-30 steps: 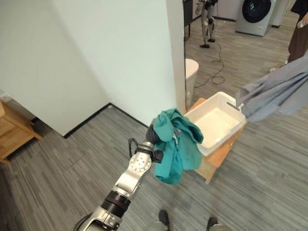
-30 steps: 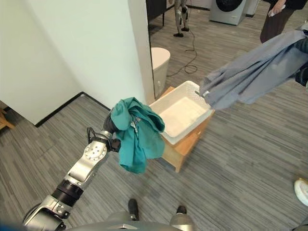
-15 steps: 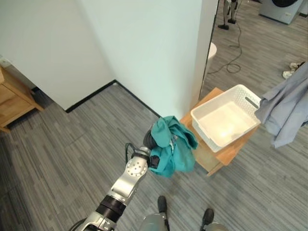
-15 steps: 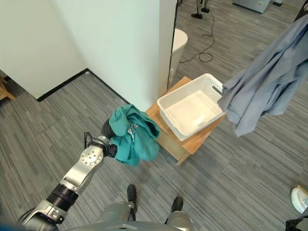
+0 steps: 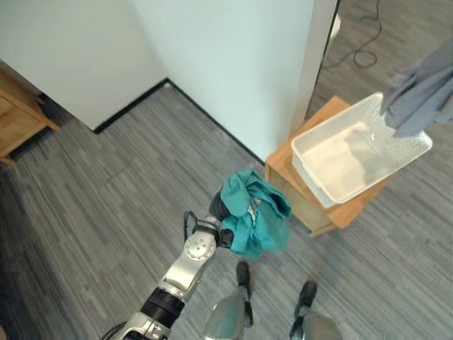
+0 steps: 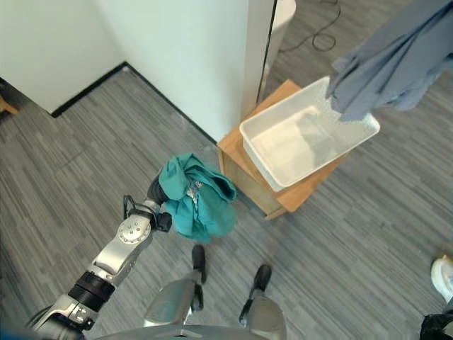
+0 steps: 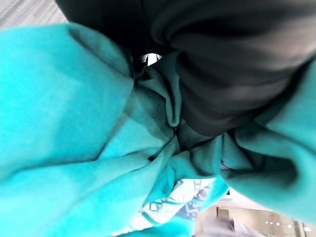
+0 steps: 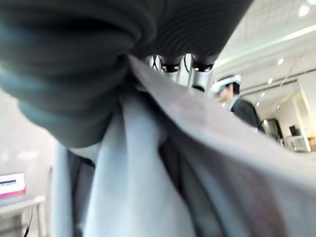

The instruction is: Pick up bed clothes into laundry basket.

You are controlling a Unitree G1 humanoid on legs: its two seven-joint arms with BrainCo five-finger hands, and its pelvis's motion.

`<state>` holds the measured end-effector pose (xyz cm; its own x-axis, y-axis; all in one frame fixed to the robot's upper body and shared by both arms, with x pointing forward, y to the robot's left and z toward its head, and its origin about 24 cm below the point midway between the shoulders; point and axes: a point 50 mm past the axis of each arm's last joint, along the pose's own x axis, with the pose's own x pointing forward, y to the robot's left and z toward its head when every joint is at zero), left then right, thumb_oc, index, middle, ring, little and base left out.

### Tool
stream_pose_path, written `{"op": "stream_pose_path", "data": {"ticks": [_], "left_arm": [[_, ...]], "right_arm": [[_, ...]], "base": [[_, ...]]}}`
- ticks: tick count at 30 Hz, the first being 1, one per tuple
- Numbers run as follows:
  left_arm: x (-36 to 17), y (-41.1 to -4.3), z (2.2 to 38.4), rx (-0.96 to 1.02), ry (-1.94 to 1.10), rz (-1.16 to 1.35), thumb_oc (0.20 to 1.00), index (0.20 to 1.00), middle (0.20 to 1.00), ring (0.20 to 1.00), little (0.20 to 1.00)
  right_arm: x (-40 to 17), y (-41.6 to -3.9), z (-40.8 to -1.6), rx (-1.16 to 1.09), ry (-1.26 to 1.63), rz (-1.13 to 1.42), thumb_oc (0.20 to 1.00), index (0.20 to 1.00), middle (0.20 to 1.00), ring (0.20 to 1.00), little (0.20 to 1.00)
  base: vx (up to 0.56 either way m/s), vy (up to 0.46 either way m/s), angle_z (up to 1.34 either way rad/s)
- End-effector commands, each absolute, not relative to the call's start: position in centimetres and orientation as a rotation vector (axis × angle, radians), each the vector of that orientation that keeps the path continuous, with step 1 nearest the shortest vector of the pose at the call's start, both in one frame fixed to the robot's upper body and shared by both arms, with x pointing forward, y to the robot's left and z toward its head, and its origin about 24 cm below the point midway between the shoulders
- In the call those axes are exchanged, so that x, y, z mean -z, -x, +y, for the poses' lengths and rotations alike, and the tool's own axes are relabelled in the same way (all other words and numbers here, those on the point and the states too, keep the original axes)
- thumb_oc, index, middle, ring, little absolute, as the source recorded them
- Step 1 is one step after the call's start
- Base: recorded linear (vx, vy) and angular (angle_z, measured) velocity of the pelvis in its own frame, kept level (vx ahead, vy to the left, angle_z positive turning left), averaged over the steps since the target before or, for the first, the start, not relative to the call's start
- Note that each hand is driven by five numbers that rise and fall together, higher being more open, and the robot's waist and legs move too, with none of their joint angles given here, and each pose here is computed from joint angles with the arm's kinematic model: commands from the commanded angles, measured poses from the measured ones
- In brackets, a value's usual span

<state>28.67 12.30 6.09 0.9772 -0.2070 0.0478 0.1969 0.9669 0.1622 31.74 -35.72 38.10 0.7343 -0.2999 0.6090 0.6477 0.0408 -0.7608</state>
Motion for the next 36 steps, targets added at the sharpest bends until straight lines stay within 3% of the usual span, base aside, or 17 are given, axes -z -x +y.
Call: {"op": "stream_pose_path", "data": {"ticks": [1, 8, 9, 16, 22, 29, 33, 34, 36], "left_arm": [[-10.1, -29.7, 11.0, 0.223, -0.092, -0.256, 0.200, 0.200, 0.200, 0.200, 0.200], [-10.4, -30.3, 10.4, 0.223, -0.101, -0.256, 0.200, 0.200, 0.200, 0.200, 0.200], [-10.5, -30.5, 10.2, 0.232, -0.109, -0.256, 0.200, 0.200, 0.200, 0.200, 0.200], [-11.1, -30.7, 10.7, 0.218, -0.138, -0.284, 0.200, 0.200, 0.200, 0.200, 0.200], [-13.5, -31.3, 12.2, 0.139, -0.151, -0.380, 0.200, 0.200, 0.200, 0.200, 0.200], [-20.1, -32.2, 10.2, 0.182, -0.236, -0.627, 0.200, 0.200, 0.200, 0.200, 0.200], [-23.0, -31.7, 8.3, 0.252, -0.298, -0.753, 0.200, 0.200, 0.200, 0.200, 0.200], [-22.9, -31.7, 8.3, 0.253, -0.301, -0.753, 0.200, 0.200, 0.200, 0.200, 0.200], [-25.3, -31.6, 7.3, 0.247, -0.307, -0.839, 0.200, 0.200, 0.200, 0.200, 0.200]], "right_arm": [[-39.4, -31.3, -34.3, 0.770, 1.274, -0.464, 0.200, 0.200, 0.200, 0.200, 0.200], [-33.4, -34.2, -33.1, 0.606, 1.290, -0.327, 0.200, 0.200, 0.200, 0.200, 0.200], [-32.2, -34.7, -32.9, 0.549, 1.331, -0.277, 1.000, 1.000, 1.000, 1.000, 1.000], [-33.3, -34.1, -31.3, 0.489, 1.414, -0.359, 1.000, 1.000, 1.000, 1.000, 1.000], [-29.8, -31.7, -33.6, 0.446, 1.327, -0.309, 1.000, 1.000, 1.000, 1.000, 1.000], [-10.4, -26.1, -37.9, 0.383, 0.997, 0.227, 1.000, 1.000, 1.000, 1.000, 1.000], [0.4, -21.8, -37.8, 0.346, 0.823, 0.638, 1.000, 1.000, 1.000, 1.000, 1.000], [0.5, -21.8, -37.7, 0.345, 0.821, 0.637, 1.000, 1.000, 1.000, 1.000, 1.000], [6.4, -18.0, -35.3, 0.289, 0.676, 0.842, 1.000, 1.000, 1.000, 1.000, 1.000]], "base": [[-0.04, 0.021, 0.04], [0.00, 0.012, -0.01], [0.00, 0.000, 0.00], [0.02, 0.006, -0.02], [0.09, -0.023, 0.02], [0.07, -0.010, -0.06], [0.05, -0.025, -0.12], [0.03, -0.021, -0.31], [0.05, -0.038, -0.25]]}}
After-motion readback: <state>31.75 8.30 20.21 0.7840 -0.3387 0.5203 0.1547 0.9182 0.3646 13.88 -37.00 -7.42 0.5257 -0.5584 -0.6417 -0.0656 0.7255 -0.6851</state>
